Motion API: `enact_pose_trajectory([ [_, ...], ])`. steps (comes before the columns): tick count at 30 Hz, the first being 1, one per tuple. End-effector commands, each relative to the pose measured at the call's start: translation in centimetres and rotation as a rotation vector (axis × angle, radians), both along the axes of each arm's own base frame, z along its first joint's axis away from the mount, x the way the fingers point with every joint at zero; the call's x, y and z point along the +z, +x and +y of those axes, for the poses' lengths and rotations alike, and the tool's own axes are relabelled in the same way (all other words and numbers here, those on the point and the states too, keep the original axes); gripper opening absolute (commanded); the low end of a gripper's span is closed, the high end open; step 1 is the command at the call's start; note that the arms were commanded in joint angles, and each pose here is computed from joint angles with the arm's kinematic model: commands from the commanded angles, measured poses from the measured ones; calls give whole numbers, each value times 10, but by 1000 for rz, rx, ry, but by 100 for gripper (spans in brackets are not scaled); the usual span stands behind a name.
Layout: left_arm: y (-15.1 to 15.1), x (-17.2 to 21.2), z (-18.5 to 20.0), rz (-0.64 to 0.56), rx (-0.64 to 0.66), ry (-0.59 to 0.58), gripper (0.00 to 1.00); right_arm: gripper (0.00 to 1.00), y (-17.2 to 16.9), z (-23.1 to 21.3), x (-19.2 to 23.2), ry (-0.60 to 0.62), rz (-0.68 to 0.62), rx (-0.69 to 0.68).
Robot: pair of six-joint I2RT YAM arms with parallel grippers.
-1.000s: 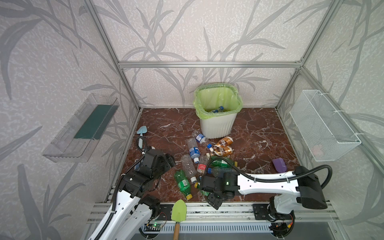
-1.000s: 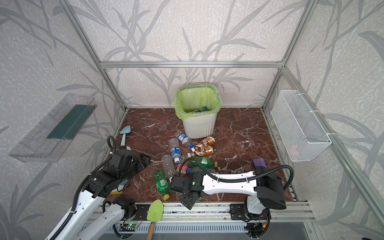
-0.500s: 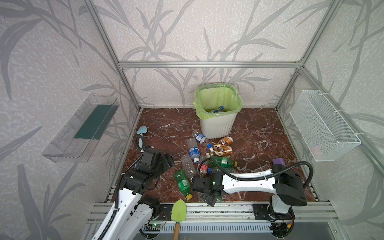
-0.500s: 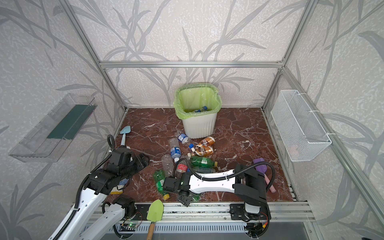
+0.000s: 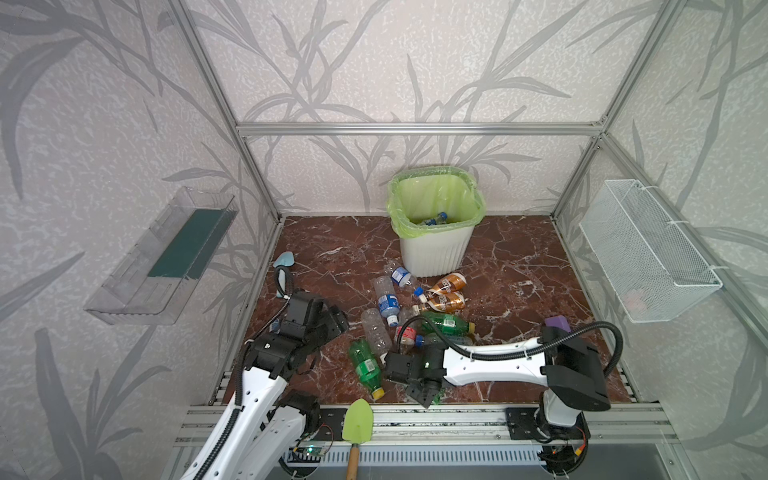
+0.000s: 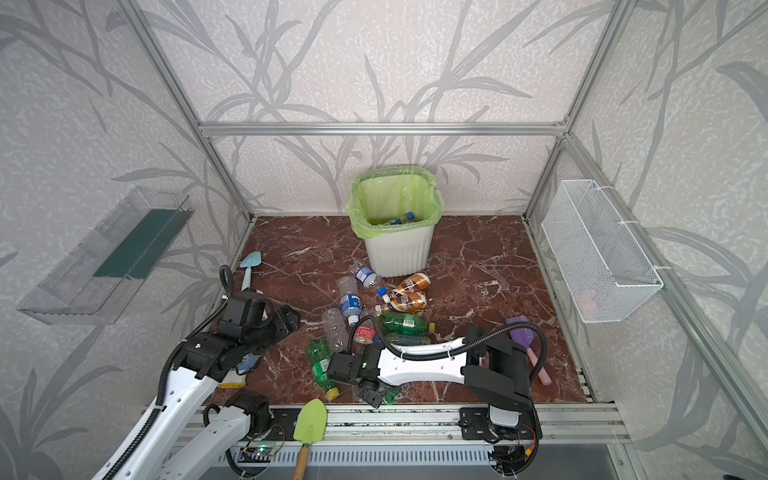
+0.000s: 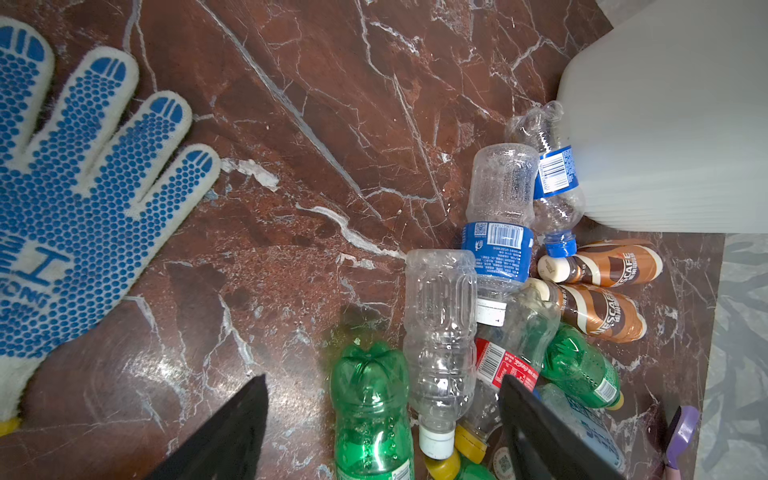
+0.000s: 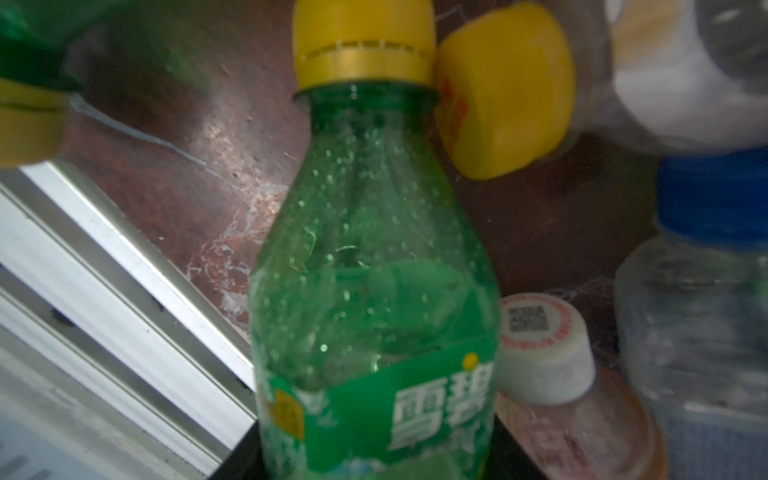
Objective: Throw the plastic bottles in the bin
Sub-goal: 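Carry the green Sprite bottle over the bin with the right gripper and drop it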
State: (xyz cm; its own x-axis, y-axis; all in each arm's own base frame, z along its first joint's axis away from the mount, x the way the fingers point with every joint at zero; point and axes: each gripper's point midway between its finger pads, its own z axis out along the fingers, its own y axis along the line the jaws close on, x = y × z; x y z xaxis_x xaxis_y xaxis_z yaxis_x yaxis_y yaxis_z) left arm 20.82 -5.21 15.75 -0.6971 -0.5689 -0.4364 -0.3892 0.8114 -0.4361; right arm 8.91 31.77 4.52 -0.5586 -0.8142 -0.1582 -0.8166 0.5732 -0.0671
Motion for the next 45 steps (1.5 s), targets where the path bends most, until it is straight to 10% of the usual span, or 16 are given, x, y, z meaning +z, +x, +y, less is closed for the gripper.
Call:
enact_pose_trajectory([
  [1, 5, 12, 0, -36, 3, -9, 86, 53, 1, -2, 32, 120, -1, -74],
  [17, 25, 16, -12, -29, -16, -41, 85, 53, 76, -90, 137, 695, -193, -526],
  [27, 37, 40, -19, -70, -18, -80, 85, 61, 225, -85, 401, 1087, -656, -522],
  [33, 36, 54, -17, -95, -21, -76, 85, 93, 274, -91, 429, 1053, -638, -627],
  [45, 34, 60, -19, -105, -43, -77, 85, 92, 233, -114, 365, 822, -435, -693],
])
